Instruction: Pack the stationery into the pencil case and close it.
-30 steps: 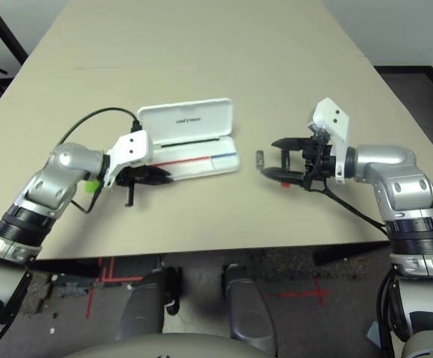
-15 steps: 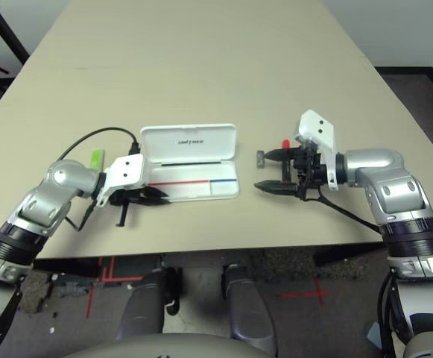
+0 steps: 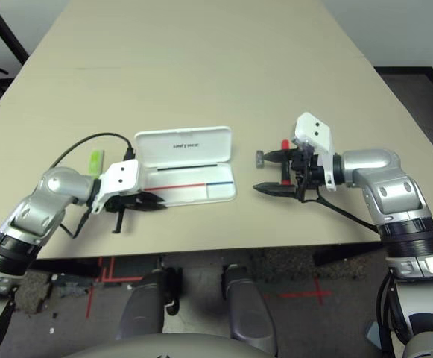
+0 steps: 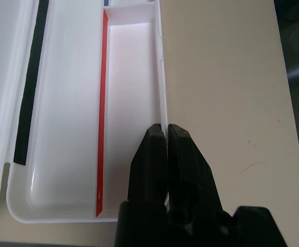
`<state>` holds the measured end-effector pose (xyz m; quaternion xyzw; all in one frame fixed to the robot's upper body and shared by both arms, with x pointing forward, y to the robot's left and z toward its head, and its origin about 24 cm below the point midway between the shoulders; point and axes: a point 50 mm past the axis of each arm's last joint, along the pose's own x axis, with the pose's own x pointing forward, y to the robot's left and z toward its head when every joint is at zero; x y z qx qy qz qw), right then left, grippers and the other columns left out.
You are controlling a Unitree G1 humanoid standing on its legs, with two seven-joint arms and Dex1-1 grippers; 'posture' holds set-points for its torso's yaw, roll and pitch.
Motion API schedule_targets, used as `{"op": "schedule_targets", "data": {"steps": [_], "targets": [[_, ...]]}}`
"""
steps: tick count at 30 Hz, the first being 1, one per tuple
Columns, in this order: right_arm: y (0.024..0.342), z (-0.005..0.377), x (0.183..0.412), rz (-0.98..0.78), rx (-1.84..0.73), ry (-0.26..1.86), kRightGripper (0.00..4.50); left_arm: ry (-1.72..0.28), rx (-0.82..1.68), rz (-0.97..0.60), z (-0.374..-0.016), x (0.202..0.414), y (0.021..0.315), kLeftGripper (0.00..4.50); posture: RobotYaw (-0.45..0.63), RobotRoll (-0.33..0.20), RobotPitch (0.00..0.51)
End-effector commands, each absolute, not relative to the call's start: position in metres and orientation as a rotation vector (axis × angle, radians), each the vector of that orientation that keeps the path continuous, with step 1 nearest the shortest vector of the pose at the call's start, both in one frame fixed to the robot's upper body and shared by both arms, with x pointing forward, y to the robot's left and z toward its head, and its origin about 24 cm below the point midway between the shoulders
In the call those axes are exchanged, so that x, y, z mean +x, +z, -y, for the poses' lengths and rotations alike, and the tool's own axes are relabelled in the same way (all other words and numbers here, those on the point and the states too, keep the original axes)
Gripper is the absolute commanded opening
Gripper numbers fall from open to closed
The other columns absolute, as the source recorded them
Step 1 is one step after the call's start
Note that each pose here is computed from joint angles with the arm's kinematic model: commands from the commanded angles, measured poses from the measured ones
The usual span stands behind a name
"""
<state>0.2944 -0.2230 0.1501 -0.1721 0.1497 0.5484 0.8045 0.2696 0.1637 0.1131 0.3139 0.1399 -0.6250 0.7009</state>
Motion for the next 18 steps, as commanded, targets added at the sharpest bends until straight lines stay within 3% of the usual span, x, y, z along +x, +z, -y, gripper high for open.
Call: {"op": "schedule_targets", "data": {"steps": [1, 9, 10, 18], "targets": [[0.148, 0.222, 0.296, -0.327, -0.386, 1.181, 4.5, -1.39, 0.677, -0.316, -0.164, 0.265, 0.112, 1.24, -0.13, 0.0, 0.161], [0.153, 0.226, 0.296, -0.308, -0.383, 1.17, 4.5, -1.424, 0.602, -0.274, -0.171, 0.25, 0.134, 4.29, -0.13, 0.0, 0.154], [0.154, 0.226, 0.296, -0.3, -0.377, 1.166, 4.5, -1.422, 0.598, -0.258, -0.172, 0.249, 0.14, 4.48, -0.13, 0.0, 0.153], [0.162, 0.225, 0.3, -0.192, -0.282, 1.103, 4.5, -1.368, 0.548, -0.08, -0.176, 0.252, 0.182, 4.48, -0.13, 0.0, 0.149]]}}
